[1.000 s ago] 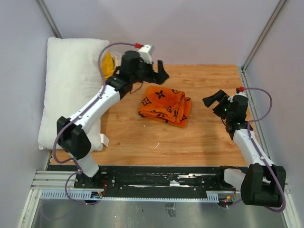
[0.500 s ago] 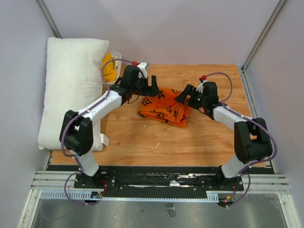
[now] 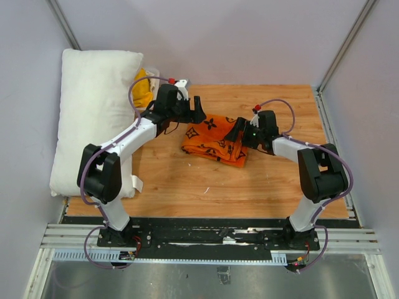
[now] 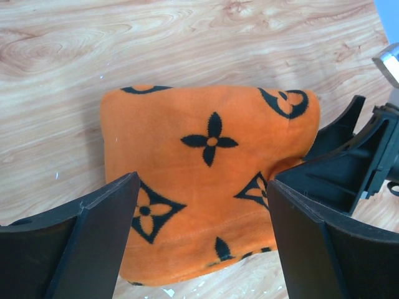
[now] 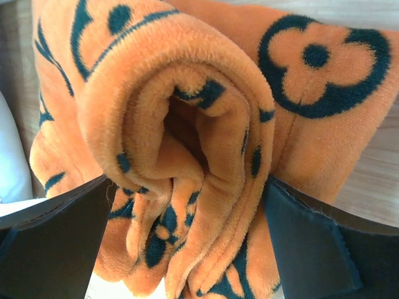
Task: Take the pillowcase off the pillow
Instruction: Fold the pillowcase at the center of the board.
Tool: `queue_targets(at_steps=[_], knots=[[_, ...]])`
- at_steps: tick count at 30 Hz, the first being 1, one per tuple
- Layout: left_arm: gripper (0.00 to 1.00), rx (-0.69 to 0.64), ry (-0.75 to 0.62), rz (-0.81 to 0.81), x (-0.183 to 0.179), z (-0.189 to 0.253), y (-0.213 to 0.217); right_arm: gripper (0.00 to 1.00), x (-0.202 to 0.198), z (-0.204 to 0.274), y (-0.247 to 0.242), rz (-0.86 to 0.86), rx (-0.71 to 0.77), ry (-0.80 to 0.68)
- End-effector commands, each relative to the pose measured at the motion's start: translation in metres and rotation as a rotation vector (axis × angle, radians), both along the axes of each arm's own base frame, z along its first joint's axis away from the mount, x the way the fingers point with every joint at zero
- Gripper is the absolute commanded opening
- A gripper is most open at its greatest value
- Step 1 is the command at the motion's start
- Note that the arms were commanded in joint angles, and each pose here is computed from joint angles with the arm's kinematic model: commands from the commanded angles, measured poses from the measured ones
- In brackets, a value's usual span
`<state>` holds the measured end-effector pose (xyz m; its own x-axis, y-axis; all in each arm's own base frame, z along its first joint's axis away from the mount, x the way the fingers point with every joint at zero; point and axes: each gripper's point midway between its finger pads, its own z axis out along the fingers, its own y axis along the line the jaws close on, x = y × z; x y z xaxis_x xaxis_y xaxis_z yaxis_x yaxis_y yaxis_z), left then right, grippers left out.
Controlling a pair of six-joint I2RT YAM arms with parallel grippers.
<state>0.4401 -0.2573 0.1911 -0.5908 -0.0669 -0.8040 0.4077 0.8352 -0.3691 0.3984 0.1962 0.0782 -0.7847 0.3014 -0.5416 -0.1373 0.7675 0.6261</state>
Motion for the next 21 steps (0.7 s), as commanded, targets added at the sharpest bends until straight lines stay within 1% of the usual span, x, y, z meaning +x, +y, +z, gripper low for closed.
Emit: queue_targets(at_steps=[1, 4, 5, 8, 11, 18, 19, 21], knots=[[0.87, -0.011, -0.017, -0.007, 0.006, -0.002, 0.001, 0.99, 0.001, -0.001, 0.012, 0.05, -0.006, -0.014], [0.87, -0.014, -0.013, -0.011, 0.006, -0.003, 0.0, 1.0, 0.0, -0.004, 0.015, 0.057, 0.003, -0.008], [0.87, -0.015, -0.012, -0.012, 0.006, -0.003, 0.0, 0.97, 0.0, -0.004, 0.017, 0.062, 0.008, -0.008], [0.87, -0.017, -0.012, -0.012, 0.006, -0.003, 0.0, 0.81, -0.002, 0.002, 0.025, 0.079, 0.039, -0.019], [0.87, -0.017, -0.011, -0.015, 0.006, -0.003, 0.0, 0.67, -0.004, 0.01, 0.034, 0.097, 0.063, -0.034], [0.86, -0.01, -0.014, -0.006, 0.005, -0.002, 0.003, 0.13, -0.005, 0.035, 0.052, 0.145, 0.143, -0.064], [0.86, -0.01, -0.016, -0.003, 0.005, -0.001, 0.005, 0.08, -0.006, 0.041, 0.054, 0.151, 0.156, -0.07], [0.86, -0.011, -0.024, 0.005, 0.005, 0.003, 0.009, 0.03, -0.009, 0.058, 0.057, 0.164, 0.187, -0.09]])
